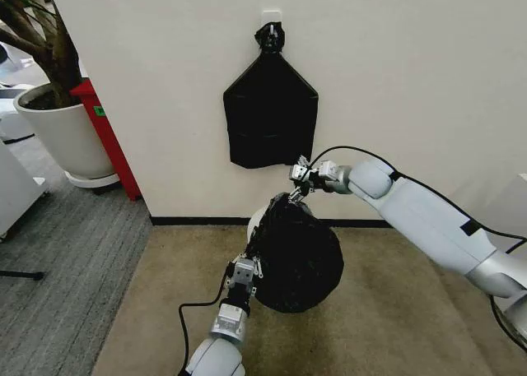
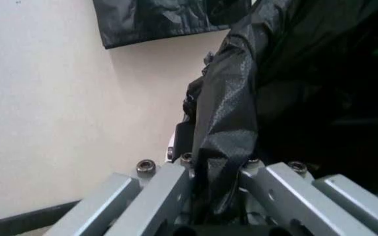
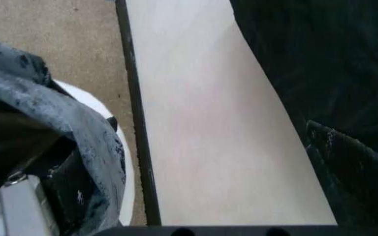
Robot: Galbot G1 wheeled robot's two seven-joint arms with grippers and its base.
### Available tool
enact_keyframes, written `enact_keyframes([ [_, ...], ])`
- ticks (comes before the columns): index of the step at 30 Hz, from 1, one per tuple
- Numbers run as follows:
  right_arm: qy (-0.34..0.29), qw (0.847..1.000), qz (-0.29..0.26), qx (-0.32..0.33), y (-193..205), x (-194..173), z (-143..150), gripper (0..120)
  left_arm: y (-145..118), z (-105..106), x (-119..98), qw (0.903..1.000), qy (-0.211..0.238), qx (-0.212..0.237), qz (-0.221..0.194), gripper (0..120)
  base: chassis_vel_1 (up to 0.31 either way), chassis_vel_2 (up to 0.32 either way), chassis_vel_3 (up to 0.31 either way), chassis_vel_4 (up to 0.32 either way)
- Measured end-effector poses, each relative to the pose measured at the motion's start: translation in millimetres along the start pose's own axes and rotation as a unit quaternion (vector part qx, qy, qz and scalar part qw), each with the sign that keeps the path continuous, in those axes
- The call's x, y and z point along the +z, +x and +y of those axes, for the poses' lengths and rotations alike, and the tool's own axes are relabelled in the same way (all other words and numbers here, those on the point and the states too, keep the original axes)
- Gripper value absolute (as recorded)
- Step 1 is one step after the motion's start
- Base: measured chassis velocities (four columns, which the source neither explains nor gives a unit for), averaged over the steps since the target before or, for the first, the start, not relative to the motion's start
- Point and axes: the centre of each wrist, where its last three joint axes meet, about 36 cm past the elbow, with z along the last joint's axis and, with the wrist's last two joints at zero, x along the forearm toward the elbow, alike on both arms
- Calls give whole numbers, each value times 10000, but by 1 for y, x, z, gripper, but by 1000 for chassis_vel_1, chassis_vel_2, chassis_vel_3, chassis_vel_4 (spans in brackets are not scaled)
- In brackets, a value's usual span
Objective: Place the garbage bag over the trash bin.
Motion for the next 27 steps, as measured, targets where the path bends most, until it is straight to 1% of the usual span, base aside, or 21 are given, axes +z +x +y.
enact_keyframes([
  [2,13,10000,-7,-8,1,-1,1,100,-2,1,0,10000,3,-18,-3,1,0,0,0,0],
  [8,58,9999,-86,-49,18,-8,7,100,-24,17,5,9995,74,-318,32,1,0,0,0,0],
  [13,51,9999,-88,-21,29,-5,11,100,-32,24,9,9988,136,-454,122,1,0,0,0,0],
  [18,-20,9997,-223,94,45,-6,17,100,-37,28,15,9979,187,-572,219,1,0,0,0,0],
  [21,-239,9975,-530,391,57,-11,29,100,-38,26,16,9954,474,-701,443,1,0,0,0,0],
  [23,-555,9929,-741,748,61,-14,45,100,-38,23,12,9906,855,-806,695,1,0,0,0,0],
  [24,-555,9929,-741,748,61,-14,45,100,-38,23,12,9906,855,-806,695,1,0,0,0,0],
  [26,-934,9851,-874,1148,62,-20,60,100,-38,19,3,9825,1305,-902,977,1,0,0,0,0],
  [27,-1188,9780,-923,1445,64,-27,71,100,-38,17,-4,9744,1635,-964,1203,1,0,0,0,0],
])
